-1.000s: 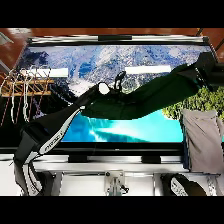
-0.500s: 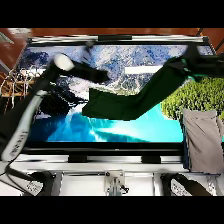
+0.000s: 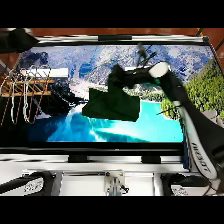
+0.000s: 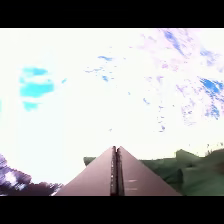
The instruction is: Fold the shirts.
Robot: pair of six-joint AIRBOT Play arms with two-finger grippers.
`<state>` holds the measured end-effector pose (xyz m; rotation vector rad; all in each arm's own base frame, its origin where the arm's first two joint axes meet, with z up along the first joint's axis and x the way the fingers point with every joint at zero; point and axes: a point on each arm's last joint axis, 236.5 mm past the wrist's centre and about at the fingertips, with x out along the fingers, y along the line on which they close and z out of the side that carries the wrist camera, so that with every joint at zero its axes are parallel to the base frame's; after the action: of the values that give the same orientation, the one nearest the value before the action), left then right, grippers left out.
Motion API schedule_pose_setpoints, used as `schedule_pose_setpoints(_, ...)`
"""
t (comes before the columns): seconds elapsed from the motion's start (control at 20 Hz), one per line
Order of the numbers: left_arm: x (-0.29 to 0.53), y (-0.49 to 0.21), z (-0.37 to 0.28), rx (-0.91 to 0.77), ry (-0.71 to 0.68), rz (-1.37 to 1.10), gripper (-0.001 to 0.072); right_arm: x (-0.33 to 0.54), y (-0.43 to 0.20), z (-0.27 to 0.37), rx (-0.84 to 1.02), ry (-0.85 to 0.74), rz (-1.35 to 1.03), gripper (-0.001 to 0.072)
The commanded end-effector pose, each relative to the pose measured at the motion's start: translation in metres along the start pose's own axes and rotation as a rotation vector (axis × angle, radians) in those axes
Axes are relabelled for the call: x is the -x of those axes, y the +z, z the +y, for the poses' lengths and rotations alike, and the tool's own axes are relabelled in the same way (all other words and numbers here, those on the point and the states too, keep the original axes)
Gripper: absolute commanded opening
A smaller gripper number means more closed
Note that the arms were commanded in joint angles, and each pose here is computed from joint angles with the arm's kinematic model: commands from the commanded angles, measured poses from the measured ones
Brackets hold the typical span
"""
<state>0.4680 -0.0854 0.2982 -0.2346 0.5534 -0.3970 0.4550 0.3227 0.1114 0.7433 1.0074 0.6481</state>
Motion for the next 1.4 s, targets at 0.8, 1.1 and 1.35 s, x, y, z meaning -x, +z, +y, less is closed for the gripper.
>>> schedule_pose_setpoints(0.8, 0.019, -0.01, 0.023, 0.016, 0.053, 0.041, 0.0036, -0.025, -0.047, -0.09, -0.014, -0.173, 0.249, 0.0569)
schedule_pose_setpoints(1.1, 0.019, -0.01, 0.023, 0.017, 0.053, 0.042, 0.0036, 0.108, -0.043, -0.234, -0.176, -0.583, 0.35, 0.0662)
schedule_pose_setpoints(1.35, 0.019, -0.01, 0.023, 0.017, 0.052, 0.041, 0.0036, 0.066, -0.066, -0.256, -0.283, -0.431, 0.293, 0.0662)
